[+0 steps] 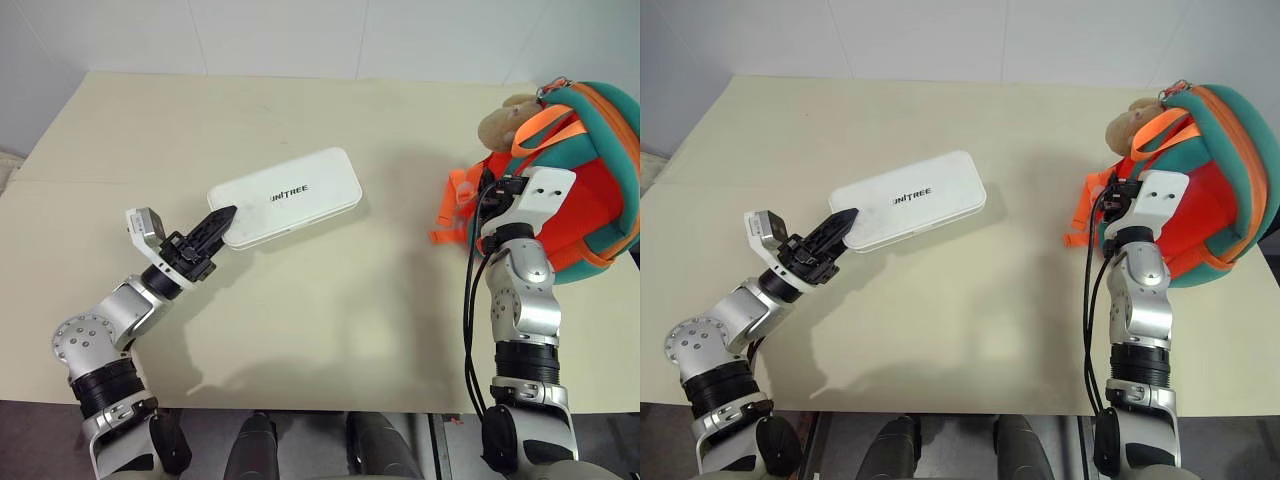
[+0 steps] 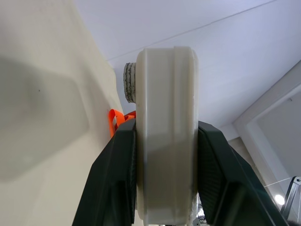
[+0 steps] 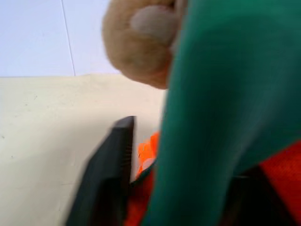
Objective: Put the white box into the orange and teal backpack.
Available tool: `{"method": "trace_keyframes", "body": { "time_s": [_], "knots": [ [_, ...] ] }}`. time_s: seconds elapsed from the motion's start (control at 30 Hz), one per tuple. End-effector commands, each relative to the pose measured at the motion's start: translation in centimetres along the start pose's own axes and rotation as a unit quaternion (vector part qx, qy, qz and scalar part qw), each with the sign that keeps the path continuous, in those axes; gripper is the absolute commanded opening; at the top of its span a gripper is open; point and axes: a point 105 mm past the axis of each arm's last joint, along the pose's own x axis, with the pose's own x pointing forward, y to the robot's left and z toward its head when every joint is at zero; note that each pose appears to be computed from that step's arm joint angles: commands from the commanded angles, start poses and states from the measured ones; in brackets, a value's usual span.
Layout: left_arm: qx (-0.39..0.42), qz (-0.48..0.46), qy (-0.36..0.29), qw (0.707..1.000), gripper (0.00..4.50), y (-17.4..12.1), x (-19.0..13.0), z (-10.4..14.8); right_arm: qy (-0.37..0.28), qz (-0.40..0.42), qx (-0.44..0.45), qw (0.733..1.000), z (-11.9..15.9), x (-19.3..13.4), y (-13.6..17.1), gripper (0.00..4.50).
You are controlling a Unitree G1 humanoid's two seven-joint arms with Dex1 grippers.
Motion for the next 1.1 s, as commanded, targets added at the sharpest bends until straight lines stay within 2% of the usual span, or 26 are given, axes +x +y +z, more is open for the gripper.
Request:
{"method": "trace_keyframes", "body": {
  "time_s": [0.03,0.1,0.33,0.6,0.9,1.1],
  "knots": [
    [0.019,-0.028,-0.011,0.999,1.32,-1.6,-0.1,0.5,-0.037,0.005,0.002,0.999,2.1,0.5,0.0,0.39],
    [0.019,-0.029,-0.012,0.999,1.32,-1.6,-0.2,0.5,-0.041,0.012,0.008,0.999,2.4,0.7,0.3,0.00],
    [0.021,-0.027,-0.011,0.999,1.32,-1.8,-0.4,0.4,-0.054,0.082,0.042,0.994,3.7,0.4,3.0,0.00],
    [0.036,-0.014,-0.011,0.999,1.32,-1.8,-0.8,1.6,-0.056,0.232,0.097,0.966,6.6,-2.1,8.6,0.00],
    [0.059,-0.001,-0.011,0.998,1.32,-1.9,-1.3,3.5,-0.063,0.389,0.136,0.909,10.6,-6.1,13.7,0.00],
    [0.088,0.014,-0.028,0.996,1.32,-2.2,-2.3,5.8,-0.056,0.505,0.142,0.850,12.4,-9.9,15.5,0.00]
  ]
}}
